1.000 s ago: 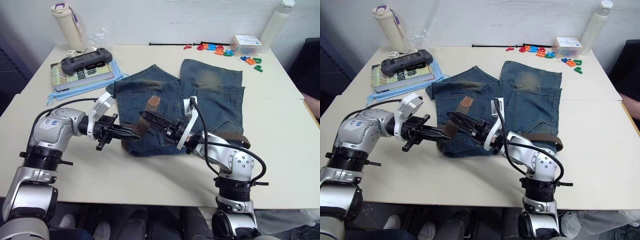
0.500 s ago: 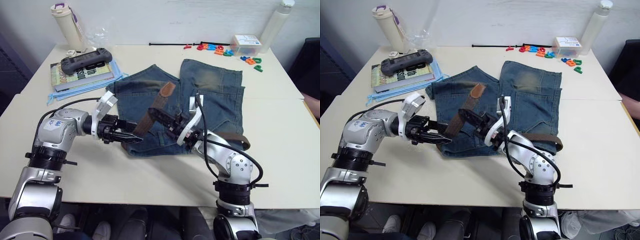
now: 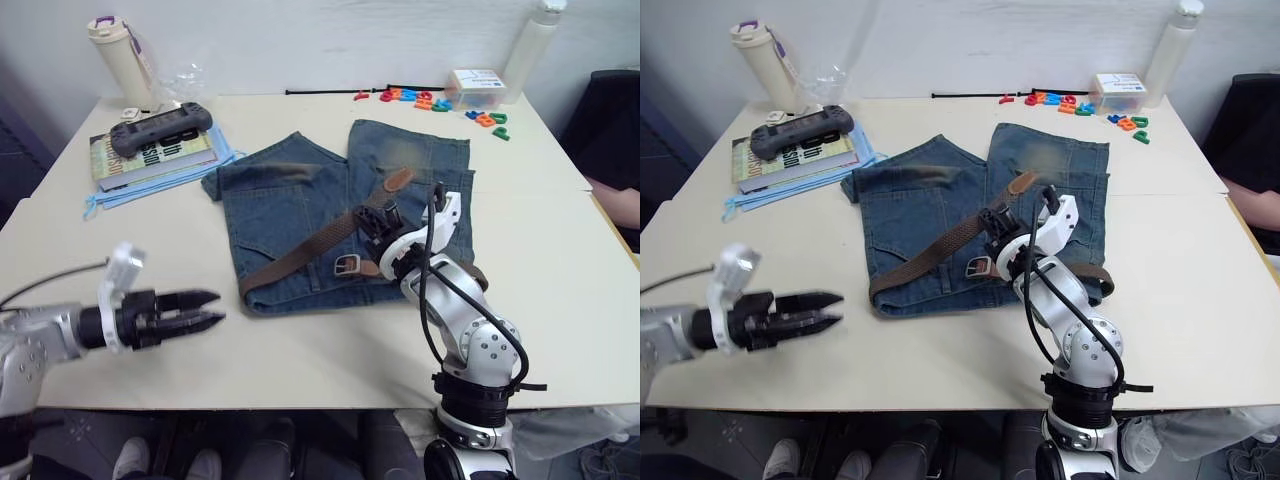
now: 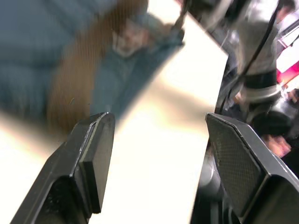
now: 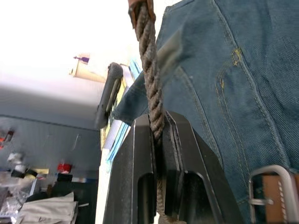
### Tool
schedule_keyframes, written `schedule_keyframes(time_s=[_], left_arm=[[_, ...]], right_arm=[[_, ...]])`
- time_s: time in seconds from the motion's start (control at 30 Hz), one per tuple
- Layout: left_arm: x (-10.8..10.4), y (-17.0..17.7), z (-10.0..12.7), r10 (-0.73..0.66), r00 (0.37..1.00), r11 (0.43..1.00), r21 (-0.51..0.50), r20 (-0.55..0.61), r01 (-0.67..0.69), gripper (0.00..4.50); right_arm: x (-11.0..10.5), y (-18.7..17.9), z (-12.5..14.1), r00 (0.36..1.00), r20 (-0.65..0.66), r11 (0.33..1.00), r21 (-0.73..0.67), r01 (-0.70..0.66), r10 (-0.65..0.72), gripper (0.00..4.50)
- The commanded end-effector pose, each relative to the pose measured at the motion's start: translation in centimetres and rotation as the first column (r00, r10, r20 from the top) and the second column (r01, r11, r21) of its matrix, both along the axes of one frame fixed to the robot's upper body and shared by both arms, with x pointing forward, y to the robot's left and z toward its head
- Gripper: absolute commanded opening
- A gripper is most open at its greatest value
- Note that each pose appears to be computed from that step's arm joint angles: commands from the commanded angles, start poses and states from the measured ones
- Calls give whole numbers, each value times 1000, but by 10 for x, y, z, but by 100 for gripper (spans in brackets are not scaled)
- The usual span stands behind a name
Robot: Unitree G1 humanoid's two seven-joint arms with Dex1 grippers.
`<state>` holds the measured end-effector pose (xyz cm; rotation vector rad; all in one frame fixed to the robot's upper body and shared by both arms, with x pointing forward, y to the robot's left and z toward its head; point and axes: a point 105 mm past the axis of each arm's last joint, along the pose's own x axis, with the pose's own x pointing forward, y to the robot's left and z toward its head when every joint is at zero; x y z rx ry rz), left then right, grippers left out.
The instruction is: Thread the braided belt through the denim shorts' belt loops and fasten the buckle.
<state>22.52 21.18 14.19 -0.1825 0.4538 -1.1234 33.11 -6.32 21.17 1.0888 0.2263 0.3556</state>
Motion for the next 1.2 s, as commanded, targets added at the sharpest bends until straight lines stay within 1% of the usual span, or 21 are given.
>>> schedule_keyframes(time_s=[0.03,0.07,0.13,0.17,0.2,0.27,0.3,0.37,0.47,0.5,0.53,0.6,0.63,0.73,0.8,0.93,1.0,1.07,1.17,1.2], left_arm=[[-1,-16,5,-74,987,996,69,139,65,343],[2,-20,3,-75,983,995,79,167,62,343],[6,-35,5,-68,978,998,28,199,64,343],[5,-44,8,-61,979,997,-27,195,67,343],[3,-59,11,-43,984,990,-122,172,65,343],[-2,-79,16,-27,992,967,-247,127,58,343],[-4,-95,18,-33,995,946,-318,96,62,343],[-4,-116,23,-35,998,912,-406,53,54,343],[3,-127,30,-27,1000,883,-468,6,27,343],[20,-127,33,29,999,857,-513,-42,-47,343],[32,-129,39,49,995,811,-578,-88,-91,343],[50,-134,50,55,982,722,-672,-179,-163,343],[53,-136,54,46,978,693,-698,-206,-179,343],[57,-138,58,22,958,642,-731,-287,-234,343],[58,-143,57,-5,938,621,-736,-348,-270,343],[58,-155,53,-15,906,621,-714,-423,-323,343],[62,-157,52,-12,886,601,-712,-464,-364,343],[65,-163,48,-2,871,612,-690,-490,-387,343],[79,-166,56,16,844,536,-708,-535,-459,343],[82,-166,57,22,838,520,-710,-545,-475,343]], right_arm=[[-4,1,22,999,52,1000,27,4,-6,0],[-4,2,22,999,51,1000,25,4,-6,0],[-4,2,22,999,49,1000,-8,13,-12,0],[-3,2,22,999,44,999,-19,26,-25,0],[-2,0,23,998,45,998,-34,52,-50,0],[-1,-3,25,995,52,995,-44,86,-83,0],[-2,-3,26,994,52,995,-29,95,-93,0],[-3,-1,27,994,49,995,0,99,-98,0],[-3,3,28,995,36,995,37,93,-94,0],[-5,6,27,997,7,993,93,72,-73,0],[-7,9,27,999,-17,987,153,52,-50,0],[-10,11,28,998,-59,963,268,30,-15,0],[-10,11,28,997,-74,953,302,30,-8,0],[-10,9,29,995,-97,931,364,27,9,0],[-10,7,29,995,-102,924,382,29,11,0],[-10,7,30,994,-112,914,404,26,21,0],[-11,8,30,993,-111,910,413,18,31,0],[-11,9,30,993,-113,907,421,8,44,0],[-12,18,26,989,-126,913,408,-17,75,0],[-12,19,25,988,-129,914,404,-21,80,0]])
